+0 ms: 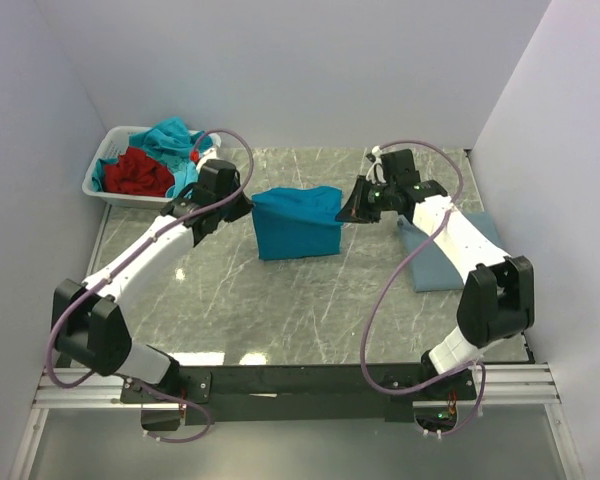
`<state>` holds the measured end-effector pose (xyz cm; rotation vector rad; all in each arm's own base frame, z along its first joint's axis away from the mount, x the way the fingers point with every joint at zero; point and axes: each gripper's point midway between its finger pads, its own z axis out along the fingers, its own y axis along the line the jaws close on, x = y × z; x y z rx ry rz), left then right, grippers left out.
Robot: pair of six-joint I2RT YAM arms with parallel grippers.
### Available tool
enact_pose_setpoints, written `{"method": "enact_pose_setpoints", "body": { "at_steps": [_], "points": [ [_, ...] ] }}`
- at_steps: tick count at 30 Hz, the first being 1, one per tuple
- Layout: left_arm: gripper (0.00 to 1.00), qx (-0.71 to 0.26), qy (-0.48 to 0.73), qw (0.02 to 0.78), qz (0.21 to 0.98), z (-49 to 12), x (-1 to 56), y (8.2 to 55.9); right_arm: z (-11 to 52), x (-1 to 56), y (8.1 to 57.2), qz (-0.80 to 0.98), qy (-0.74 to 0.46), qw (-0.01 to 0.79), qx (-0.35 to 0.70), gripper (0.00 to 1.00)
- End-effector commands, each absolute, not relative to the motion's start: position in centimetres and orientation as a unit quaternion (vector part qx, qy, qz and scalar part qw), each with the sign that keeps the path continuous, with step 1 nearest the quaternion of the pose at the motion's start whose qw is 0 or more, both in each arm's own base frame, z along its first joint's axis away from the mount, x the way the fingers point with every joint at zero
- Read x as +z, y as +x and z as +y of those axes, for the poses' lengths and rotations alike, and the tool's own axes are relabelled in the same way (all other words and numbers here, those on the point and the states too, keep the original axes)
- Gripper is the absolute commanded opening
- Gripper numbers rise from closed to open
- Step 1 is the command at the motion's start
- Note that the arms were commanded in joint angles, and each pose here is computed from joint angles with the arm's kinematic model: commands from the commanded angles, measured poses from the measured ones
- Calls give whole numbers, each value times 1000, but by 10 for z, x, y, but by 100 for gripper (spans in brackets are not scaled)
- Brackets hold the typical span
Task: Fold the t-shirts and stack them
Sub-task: Fold the tshirt
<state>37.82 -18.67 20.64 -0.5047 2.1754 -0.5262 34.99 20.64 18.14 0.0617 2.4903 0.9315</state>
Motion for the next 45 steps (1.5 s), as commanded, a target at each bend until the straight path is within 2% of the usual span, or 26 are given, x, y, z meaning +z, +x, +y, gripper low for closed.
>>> {"method": "enact_pose_setpoints", "body": {
  "at_steps": [1,14,30,33,36,38,39,40,42,43,45],
  "points": [
    [1,-211,-192,447,848,-182,233,404,202,199,367,901,18,252,352,0],
    [1,-195,-189,443,854,-174,218,468,199,177,417,902,47,224,365,0],
    [1,-186,-167,424,871,-175,160,542,196,126,504,900,95,223,364,0],
    [1,-193,-164,420,872,-175,150,555,195,115,519,897,103,225,368,1],
    [1,-201,-159,417,872,-176,140,569,197,109,537,889,100,244,373,8],
    [11,-207,-153,416,872,-177,132,579,196,111,555,886,98,259,372,26],
    [16,-208,-151,414,873,-178,131,583,195,111,559,888,96,262,366,40],
    [36,-207,-152,412,874,-176,128,587,192,105,565,890,93,266,357,54],
    [52,-212,-150,411,874,-177,132,594,190,120,577,886,85,289,352,61],
    [70,-215,-148,414,872,-177,136,596,188,125,580,886,83,298,346,68],
    [95,-229,-138,432,861,-179,156,596,189,137,580,882,71,312,347,73]
  ]
}}
